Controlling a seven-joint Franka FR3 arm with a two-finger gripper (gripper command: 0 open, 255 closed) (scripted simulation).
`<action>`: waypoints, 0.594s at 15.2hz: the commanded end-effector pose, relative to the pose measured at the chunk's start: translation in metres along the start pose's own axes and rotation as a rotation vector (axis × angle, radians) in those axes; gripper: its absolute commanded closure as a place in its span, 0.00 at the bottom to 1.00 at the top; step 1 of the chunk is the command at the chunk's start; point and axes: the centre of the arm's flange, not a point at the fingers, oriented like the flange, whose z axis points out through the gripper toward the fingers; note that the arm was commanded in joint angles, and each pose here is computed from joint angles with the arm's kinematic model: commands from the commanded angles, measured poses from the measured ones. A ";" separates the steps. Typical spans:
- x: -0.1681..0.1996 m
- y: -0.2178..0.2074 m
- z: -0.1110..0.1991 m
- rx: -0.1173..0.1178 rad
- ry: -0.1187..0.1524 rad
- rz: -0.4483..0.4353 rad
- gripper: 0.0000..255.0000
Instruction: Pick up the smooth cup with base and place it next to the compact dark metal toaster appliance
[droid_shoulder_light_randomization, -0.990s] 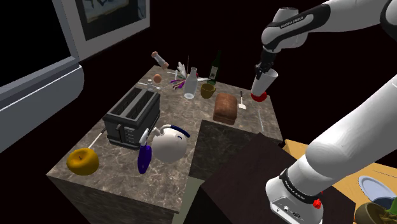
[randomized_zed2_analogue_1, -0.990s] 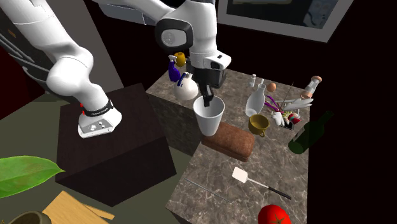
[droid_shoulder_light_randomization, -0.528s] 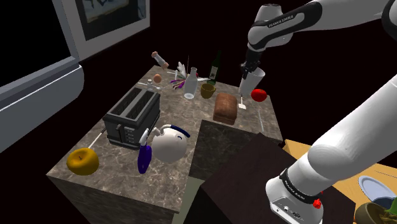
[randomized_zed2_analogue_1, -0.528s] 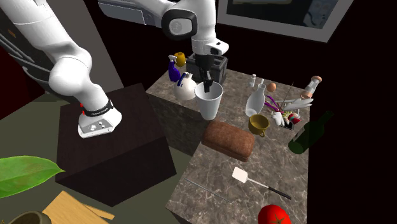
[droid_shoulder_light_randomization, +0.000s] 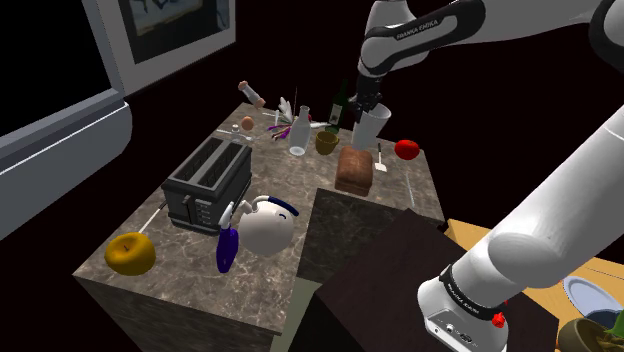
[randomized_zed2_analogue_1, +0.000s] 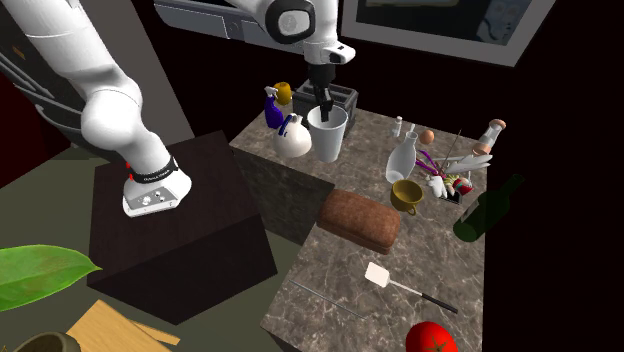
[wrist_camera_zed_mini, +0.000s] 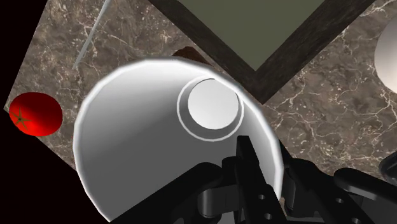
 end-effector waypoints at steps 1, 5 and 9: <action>0.007 -0.023 -0.004 0.000 0.000 0.002 1.00; 0.021 -0.074 -0.012 0.000 0.000 0.002 1.00; 0.036 -0.124 -0.019 0.000 0.000 0.002 1.00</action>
